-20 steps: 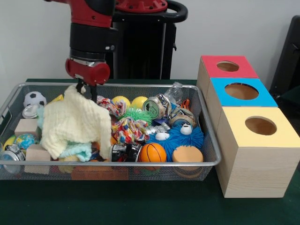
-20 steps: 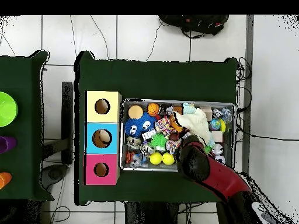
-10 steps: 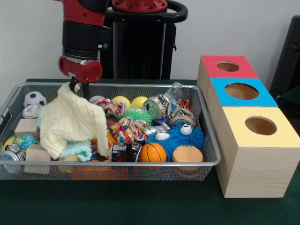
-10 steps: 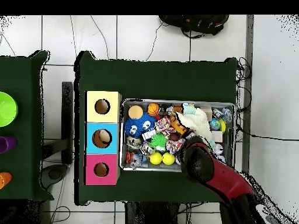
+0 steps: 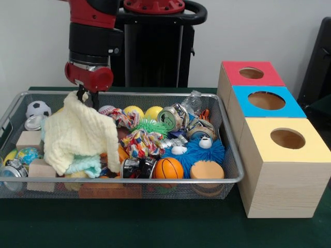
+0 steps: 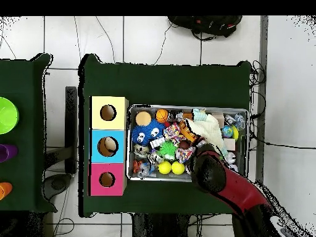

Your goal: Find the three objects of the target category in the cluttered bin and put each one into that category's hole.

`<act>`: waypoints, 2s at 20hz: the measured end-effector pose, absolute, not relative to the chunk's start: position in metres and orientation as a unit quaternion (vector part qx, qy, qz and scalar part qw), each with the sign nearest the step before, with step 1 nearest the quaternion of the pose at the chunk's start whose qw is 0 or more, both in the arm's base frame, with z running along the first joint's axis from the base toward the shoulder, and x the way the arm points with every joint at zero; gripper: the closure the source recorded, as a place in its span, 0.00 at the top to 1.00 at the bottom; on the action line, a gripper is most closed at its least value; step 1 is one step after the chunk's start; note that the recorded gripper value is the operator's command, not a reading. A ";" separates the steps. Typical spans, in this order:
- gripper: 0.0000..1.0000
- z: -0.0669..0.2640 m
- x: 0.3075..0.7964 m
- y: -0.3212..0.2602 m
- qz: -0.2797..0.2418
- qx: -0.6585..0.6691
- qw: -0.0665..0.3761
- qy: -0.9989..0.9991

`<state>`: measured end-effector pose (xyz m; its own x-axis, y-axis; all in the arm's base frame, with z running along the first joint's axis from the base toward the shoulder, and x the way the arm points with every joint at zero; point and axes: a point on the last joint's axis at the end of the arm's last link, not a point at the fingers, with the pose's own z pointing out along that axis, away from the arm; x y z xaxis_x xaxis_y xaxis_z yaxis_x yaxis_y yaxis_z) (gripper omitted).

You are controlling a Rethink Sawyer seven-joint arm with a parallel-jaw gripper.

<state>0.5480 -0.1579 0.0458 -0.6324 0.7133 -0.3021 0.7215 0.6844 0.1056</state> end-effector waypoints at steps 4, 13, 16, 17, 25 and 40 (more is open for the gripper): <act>1.00 0.046 0.549 -0.162 -0.009 0.402 0.162 0.901; 1.00 0.040 0.529 -0.238 0.027 0.437 0.176 0.882; 1.00 0.036 0.516 -0.264 0.037 0.448 0.180 0.875; 1.00 0.034 0.509 -0.277 0.042 0.455 0.182 0.871; 1.00 0.023 0.483 -0.316 0.071 0.479 0.184 0.856; 1.00 0.015 0.544 -0.191 0.077 0.411 0.156 0.895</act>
<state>0.5442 -0.1913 0.0153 -0.6131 0.7600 -0.2157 0.7123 0.6499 0.2651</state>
